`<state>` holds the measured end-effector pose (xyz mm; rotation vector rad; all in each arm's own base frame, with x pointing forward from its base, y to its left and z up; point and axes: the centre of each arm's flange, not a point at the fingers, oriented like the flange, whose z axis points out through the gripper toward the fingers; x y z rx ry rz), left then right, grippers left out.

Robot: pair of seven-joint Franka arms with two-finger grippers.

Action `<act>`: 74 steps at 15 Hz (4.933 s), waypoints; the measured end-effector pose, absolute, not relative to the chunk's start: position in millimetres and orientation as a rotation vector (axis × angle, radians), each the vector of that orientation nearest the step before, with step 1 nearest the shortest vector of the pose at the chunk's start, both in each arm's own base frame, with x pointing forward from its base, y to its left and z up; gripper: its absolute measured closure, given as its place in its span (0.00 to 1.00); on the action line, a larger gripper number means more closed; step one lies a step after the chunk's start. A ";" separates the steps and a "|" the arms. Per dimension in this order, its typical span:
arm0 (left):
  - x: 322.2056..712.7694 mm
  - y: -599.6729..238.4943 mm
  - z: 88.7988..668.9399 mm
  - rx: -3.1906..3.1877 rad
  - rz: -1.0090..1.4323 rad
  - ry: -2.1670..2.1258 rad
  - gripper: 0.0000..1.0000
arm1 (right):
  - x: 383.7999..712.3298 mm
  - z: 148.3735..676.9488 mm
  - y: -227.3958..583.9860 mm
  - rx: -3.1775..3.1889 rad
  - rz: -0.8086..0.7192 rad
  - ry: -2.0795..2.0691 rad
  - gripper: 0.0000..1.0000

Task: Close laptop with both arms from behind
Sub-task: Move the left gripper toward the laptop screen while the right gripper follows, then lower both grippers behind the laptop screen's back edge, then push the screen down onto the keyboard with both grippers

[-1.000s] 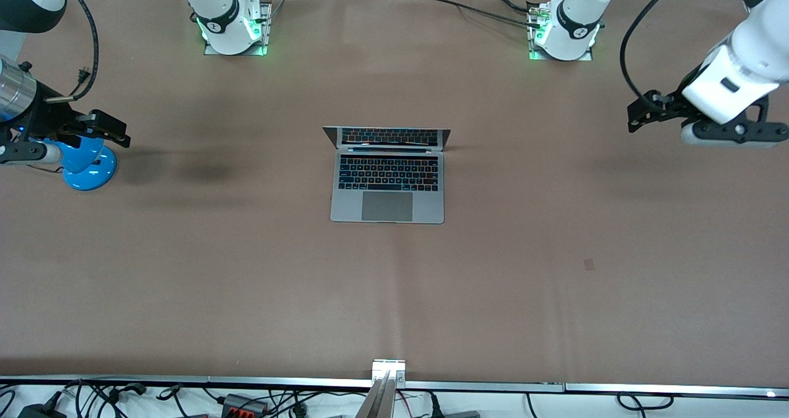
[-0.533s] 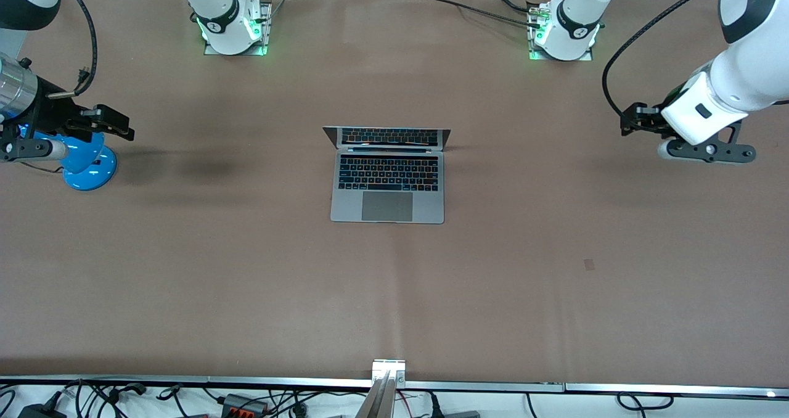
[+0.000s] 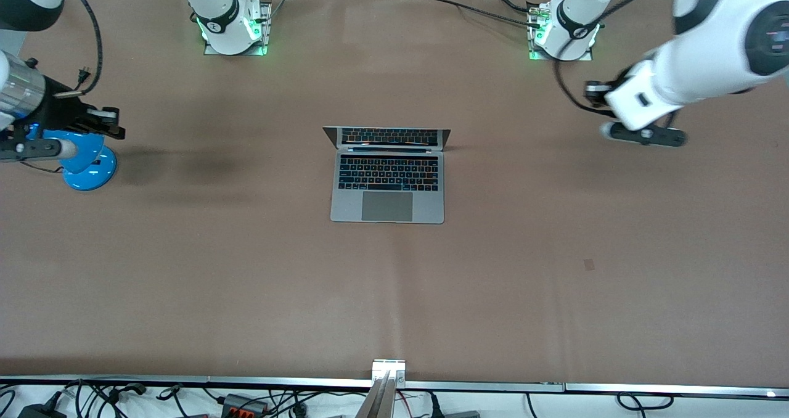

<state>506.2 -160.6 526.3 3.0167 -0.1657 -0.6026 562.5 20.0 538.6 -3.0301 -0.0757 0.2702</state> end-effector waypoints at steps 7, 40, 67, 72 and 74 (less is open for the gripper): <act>431.9 -320.5 473.6 3.014 -0.602 -0.219 0.99 | 563.8 454.0 91.9 -2.841 0.429 -0.012 0.99; 367.1 -381.2 303.4 2.736 0.008 -0.251 0.99 | 472.7 330.6 314.2 -2.840 0.398 0.244 0.99; 474.2 -345.8 173.1 2.585 0.379 -0.296 0.99 | 602.5 196.8 327.6 -2.856 0.291 0.334 0.99; 477.0 -346.0 170.3 2.583 0.379 -0.290 0.99 | 607.7 184.3 327.3 -2.851 0.240 0.350 0.99; 476.4 -344.5 165.4 2.587 0.369 -0.284 0.99 | 610.4 185.2 327.7 -2.849 0.219 0.350 0.99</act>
